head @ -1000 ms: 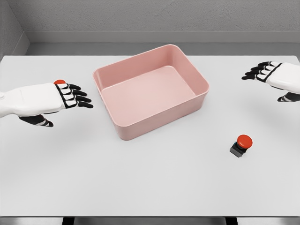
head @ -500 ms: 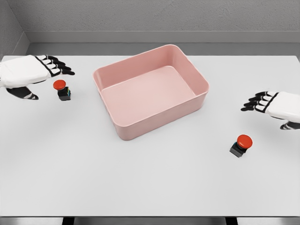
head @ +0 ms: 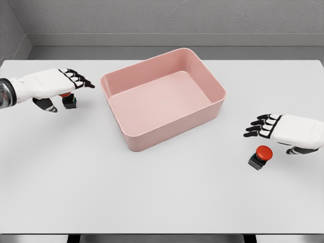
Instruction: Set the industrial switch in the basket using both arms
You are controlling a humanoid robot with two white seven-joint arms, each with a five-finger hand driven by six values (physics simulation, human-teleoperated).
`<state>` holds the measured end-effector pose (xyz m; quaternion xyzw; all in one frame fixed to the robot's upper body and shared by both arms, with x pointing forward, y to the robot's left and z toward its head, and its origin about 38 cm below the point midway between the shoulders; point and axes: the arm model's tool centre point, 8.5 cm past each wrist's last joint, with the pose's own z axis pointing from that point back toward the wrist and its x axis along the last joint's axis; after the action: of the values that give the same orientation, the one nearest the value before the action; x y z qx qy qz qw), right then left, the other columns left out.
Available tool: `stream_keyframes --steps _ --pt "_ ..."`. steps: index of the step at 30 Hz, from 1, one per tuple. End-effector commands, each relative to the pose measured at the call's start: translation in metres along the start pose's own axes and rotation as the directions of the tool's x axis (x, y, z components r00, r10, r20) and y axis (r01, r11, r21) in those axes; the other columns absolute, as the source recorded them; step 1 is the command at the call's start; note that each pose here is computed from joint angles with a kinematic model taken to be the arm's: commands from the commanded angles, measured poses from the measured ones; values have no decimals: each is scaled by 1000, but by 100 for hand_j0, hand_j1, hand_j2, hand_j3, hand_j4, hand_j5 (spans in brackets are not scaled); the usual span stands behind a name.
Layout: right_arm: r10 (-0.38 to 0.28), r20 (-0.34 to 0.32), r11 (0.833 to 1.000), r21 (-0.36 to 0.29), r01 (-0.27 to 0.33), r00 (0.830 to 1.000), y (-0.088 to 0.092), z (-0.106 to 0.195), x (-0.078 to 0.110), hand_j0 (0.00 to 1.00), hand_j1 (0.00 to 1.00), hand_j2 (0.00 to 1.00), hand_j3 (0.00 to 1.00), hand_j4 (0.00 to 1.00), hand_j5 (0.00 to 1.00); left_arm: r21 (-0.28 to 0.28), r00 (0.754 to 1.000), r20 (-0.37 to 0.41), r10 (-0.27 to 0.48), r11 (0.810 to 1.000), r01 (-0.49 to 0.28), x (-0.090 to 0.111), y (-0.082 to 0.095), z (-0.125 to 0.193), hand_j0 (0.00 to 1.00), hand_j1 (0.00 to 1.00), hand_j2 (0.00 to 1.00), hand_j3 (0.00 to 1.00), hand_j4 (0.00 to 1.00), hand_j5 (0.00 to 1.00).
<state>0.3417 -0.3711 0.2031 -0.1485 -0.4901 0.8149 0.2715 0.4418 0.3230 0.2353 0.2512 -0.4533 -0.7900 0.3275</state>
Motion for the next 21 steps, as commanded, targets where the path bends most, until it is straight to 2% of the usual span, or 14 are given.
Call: stream_keyframes --steps 1,5,7,10,13,15,21 --pt "-2 11 1000 -11 2 1000 -2 -3 3 100 100 100 100 100 100 0 999 -33 11 1000 -11 -3 0 -2 100 100 100 100 100 100" --pt "-7 21 1000 -3 7 1000 1 -3 7 100 100 100 100 100 100 -5 997 -83 1 1000 -2 -5 -1 -7 100 100 100 100 100 100" --pt "-8 18 1000 4 8 1000 2 -1 7 100 100 100 100 100 100 -21 991 -135 25 999 -28 -10 -8 -15 100 100 100 100 100 100" --pt "-20 26 1000 16 19 999 9 -2 10 100 100 100 100 100 100 -26 987 -159 27 999 -32 -15 -8 -28 100 100 100 100 100 100" --pt "-27 38 999 26 26 999 13 -3 15 100 100 100 100 100 100 -31 989 -146 17 999 -22 -10 -10 -34 97 97 97 97 97 97" --pt "-27 42 999 23 26 999 13 -5 15 100 100 100 100 100 100 -54 991 -134 5 998 -13 -5 -17 -39 94 94 94 94 94 94" --pt "-36 57 999 21 35 998 16 -8 20 100 100 100 100 100 100 -57 991 -136 3 998 -11 -6 -18 -38 91 91 91 91 91 91"
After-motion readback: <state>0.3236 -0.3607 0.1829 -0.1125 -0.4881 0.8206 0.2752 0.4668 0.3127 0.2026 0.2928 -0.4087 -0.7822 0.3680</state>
